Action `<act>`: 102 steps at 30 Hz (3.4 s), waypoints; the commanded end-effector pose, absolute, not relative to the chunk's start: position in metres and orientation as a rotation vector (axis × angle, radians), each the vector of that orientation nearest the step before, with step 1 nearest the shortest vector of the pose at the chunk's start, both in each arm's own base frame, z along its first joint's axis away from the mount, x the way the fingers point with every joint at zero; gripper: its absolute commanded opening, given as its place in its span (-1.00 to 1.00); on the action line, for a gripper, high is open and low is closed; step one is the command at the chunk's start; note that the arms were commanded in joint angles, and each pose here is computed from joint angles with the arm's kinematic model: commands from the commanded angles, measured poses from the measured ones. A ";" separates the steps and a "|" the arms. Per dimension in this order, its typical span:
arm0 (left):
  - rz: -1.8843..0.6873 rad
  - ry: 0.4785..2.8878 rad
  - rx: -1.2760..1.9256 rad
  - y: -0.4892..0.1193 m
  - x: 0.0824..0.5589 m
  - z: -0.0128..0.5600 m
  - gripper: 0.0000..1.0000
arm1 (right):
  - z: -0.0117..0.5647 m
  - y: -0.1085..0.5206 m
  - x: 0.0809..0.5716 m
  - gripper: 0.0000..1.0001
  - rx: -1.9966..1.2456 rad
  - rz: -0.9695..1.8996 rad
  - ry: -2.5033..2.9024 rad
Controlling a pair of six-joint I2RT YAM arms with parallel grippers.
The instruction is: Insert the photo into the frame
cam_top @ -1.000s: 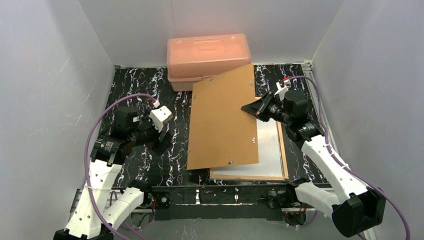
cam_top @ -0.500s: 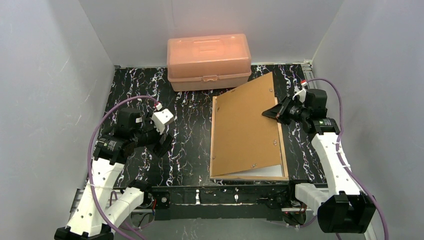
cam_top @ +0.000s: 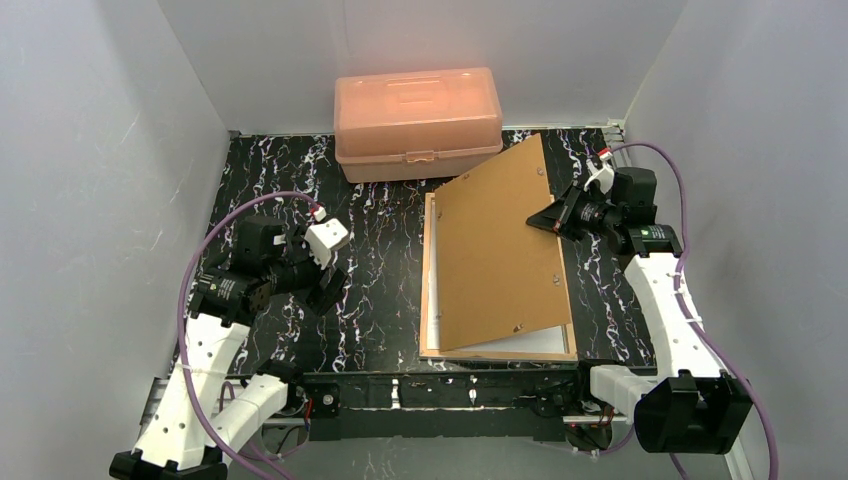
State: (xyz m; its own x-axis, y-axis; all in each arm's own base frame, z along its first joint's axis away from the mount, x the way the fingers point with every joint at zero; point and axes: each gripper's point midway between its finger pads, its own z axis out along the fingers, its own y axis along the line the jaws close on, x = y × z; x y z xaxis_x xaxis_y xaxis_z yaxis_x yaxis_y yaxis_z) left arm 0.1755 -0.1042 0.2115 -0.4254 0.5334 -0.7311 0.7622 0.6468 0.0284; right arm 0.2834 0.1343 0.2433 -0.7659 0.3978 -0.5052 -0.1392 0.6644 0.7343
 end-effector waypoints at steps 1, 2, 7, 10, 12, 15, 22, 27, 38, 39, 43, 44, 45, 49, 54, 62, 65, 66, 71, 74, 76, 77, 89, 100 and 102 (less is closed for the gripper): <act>-0.421 2.139 1.018 -0.105 0.169 0.212 0.54 | 0.266 0.133 0.295 -0.97 0.161 1.062 2.117; -0.420 2.140 1.018 -0.105 0.169 0.212 0.54 | 0.263 0.131 0.296 -0.97 0.174 1.059 2.118; -0.416 2.141 1.021 -0.104 0.168 0.213 0.53 | 0.255 0.135 0.298 -0.97 0.219 1.114 2.111; -0.417 2.139 1.022 -0.105 0.168 0.213 0.53 | 0.250 0.135 0.299 -0.97 0.237 1.120 2.113; -0.416 2.141 1.023 -0.104 0.168 0.213 0.53 | 0.247 0.135 0.299 -0.97 0.243 1.131 2.112; -0.418 2.145 1.023 -0.105 0.169 0.213 0.52 | 0.243 0.137 0.299 -0.97 0.247 1.148 2.111; -0.423 2.150 1.027 -0.105 0.170 0.212 0.51 | 0.231 0.129 0.301 -0.97 0.285 1.134 2.117; -0.430 2.153 1.026 -0.106 0.170 0.211 0.50 | 0.223 0.129 0.299 -0.97 0.289 1.142 2.126; -0.433 2.160 1.027 -0.107 0.172 0.211 0.49 | 0.207 0.133 0.295 -0.97 0.302 1.183 2.138; -0.433 2.161 1.028 -0.107 0.173 0.210 0.49 | 0.205 0.133 0.295 -0.97 0.304 1.184 2.140; -0.438 2.166 1.028 -0.108 0.173 0.209 0.49 | 0.200 0.134 0.294 -0.97 0.301 1.198 2.147; -0.438 2.165 1.028 -0.108 0.173 0.209 0.49 | 0.198 0.134 0.294 -0.97 0.299 1.201 2.150; -0.439 2.167 1.028 -0.108 0.174 0.209 0.49 | 0.196 0.135 0.294 -0.97 0.298 1.205 2.154; -0.436 2.165 1.032 -0.108 0.175 0.209 0.49 | 0.191 0.136 0.294 -0.97 0.285 1.214 2.166; -0.431 2.167 1.036 -0.108 0.176 0.209 0.49 | 0.180 0.137 0.292 -0.97 0.276 1.223 2.189; -0.443 2.173 1.046 -0.110 0.178 0.208 0.49 | 0.164 0.137 0.284 -0.97 0.277 1.227 2.237; -0.443 2.168 1.047 -0.110 0.179 0.208 0.49 | 0.162 0.137 0.283 -0.97 0.287 1.220 2.244; -0.442 2.170 1.047 -0.110 0.179 0.208 0.49 | 0.161 0.137 0.282 -0.97 0.292 1.220 2.251; -0.463 2.175 1.054 -0.113 0.180 0.203 0.49 | 0.159 0.136 0.278 -0.97 0.299 1.216 2.267; -0.483 2.184 1.059 -0.115 0.181 0.197 0.49 | 0.159 0.137 0.279 -0.97 0.280 1.220 2.265; -0.500 2.195 1.063 -0.117 0.183 0.193 0.49 | 0.160 0.138 0.281 -0.97 0.251 1.234 2.262; -0.509 2.203 1.066 -0.118 0.183 0.190 0.49 | 0.162 0.139 0.282 -0.97 0.237 1.244 2.254; -0.549 2.267 1.084 -0.127 0.203 0.161 0.46 | 0.161 0.143 0.293 -0.97 0.185 1.280 2.233; -0.553 2.316 1.095 -0.140 0.220 0.129 0.43 | 0.196 0.148 0.295 -0.97 0.109 1.287 2.039; -0.560 2.330 1.108 -0.145 0.223 0.122 0.43 | 0.197 0.149 0.294 -0.97 0.096 1.281 2.032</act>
